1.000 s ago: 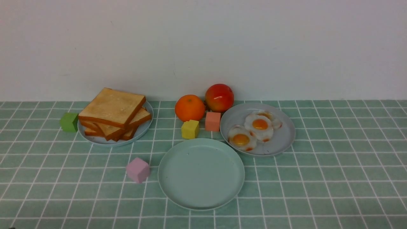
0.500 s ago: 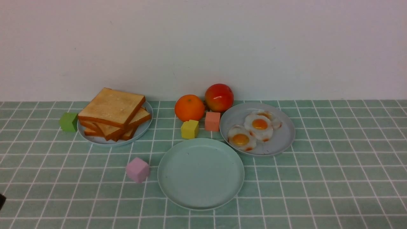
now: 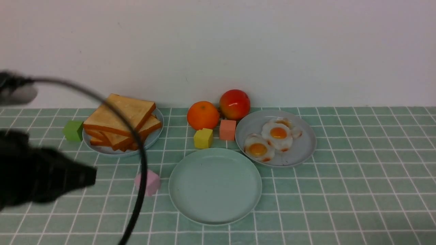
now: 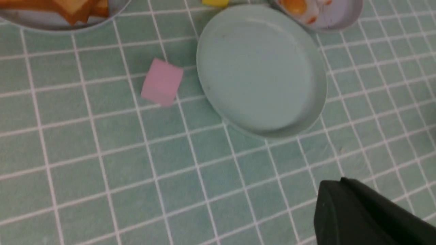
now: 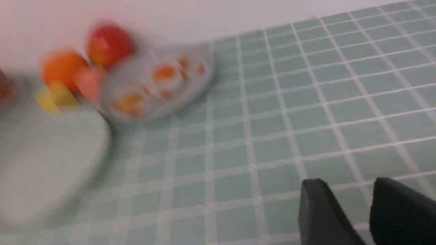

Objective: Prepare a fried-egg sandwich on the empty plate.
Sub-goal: Use the left arm to grab a slice of bread, then use the left arm to put a slice of bread into the empty plate in the middle, then use the right arm to grab a fried egg

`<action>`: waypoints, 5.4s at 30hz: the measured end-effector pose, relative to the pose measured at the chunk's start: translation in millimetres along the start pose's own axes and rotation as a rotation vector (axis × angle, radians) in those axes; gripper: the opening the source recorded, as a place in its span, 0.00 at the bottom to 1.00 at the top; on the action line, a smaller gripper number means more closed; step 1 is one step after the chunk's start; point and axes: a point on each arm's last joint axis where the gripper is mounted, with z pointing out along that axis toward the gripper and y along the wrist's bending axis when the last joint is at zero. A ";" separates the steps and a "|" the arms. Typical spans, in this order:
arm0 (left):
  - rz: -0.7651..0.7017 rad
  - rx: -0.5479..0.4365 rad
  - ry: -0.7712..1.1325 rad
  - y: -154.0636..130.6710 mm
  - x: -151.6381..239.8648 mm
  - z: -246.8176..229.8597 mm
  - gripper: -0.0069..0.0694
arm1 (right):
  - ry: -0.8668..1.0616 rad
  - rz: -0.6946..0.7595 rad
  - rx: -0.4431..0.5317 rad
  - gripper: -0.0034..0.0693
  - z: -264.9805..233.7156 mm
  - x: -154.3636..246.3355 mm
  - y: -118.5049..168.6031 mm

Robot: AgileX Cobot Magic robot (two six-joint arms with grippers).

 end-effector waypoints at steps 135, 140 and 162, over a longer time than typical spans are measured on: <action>0.301 0.319 -0.557 -32.9 66.9 -79.0 0.07 | 0.928 0.060 -0.085 0.44 307.3 -78.1 99.9; 0.294 0.331 -0.590 -26.8 78.1 -75.4 0.07 | 0.958 0.100 -0.048 0.47 352.0 -55.1 89.0; 0.293 0.322 -0.554 -31.5 73.1 -62.4 0.07 | 0.952 0.294 0.008 0.57 411.3 -20.1 57.9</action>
